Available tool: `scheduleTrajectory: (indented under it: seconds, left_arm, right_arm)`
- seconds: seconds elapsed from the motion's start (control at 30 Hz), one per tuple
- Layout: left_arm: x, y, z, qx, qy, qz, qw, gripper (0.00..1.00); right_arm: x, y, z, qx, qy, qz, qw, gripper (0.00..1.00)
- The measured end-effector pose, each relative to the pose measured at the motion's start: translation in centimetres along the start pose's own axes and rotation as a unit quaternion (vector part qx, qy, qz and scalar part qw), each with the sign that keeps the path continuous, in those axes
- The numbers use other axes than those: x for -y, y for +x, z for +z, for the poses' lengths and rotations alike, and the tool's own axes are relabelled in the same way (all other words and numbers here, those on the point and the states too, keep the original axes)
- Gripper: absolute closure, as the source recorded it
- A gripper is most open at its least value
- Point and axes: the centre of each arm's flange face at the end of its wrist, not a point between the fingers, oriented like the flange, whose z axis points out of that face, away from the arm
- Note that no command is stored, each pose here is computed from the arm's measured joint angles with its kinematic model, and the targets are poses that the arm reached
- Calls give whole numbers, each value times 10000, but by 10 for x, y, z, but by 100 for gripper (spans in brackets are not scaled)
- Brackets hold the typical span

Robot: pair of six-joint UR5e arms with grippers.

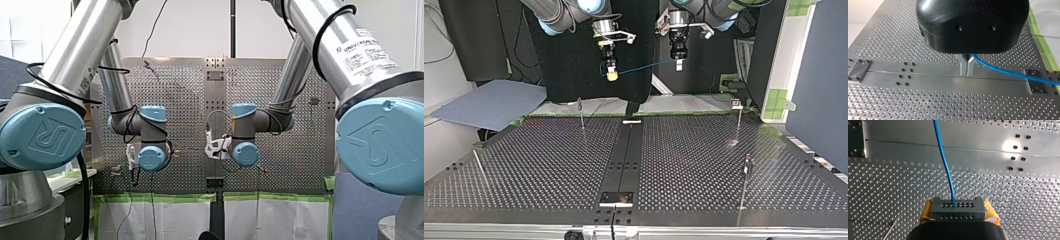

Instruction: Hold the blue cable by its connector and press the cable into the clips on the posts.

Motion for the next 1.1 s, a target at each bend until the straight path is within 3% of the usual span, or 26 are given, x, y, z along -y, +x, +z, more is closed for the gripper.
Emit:
scheduleTrajectory:
  seconds: [0.3,0.43,0.53,0.7,0.87,1.1]
  left_arm:
    - [0,0,0,5,-1,-3,10000,98]
    - [0,0,0,6,1,-4,10000,98]
    - [0,0,1,6,1,-4,10000,98]
    - [0,0,1,6,1,-4,10000,98]
    - [0,0,1,7,0,-4,10000,98]
    - [-1,-1,-3,-16,-2,39,10000,98]
  right_arm:
    - [1,-1,0,16,3,-6,10000,100]
    - [6,-11,-4,181,51,-56,9998,100]
    - [8,-26,-9,415,84,-123,9990,100]
    - [8,-50,-18,792,123,-230,9965,100]
    - [8,-57,-21,887,133,-257,9956,100]
    - [8,-57,-21,898,134,-260,9955,100]
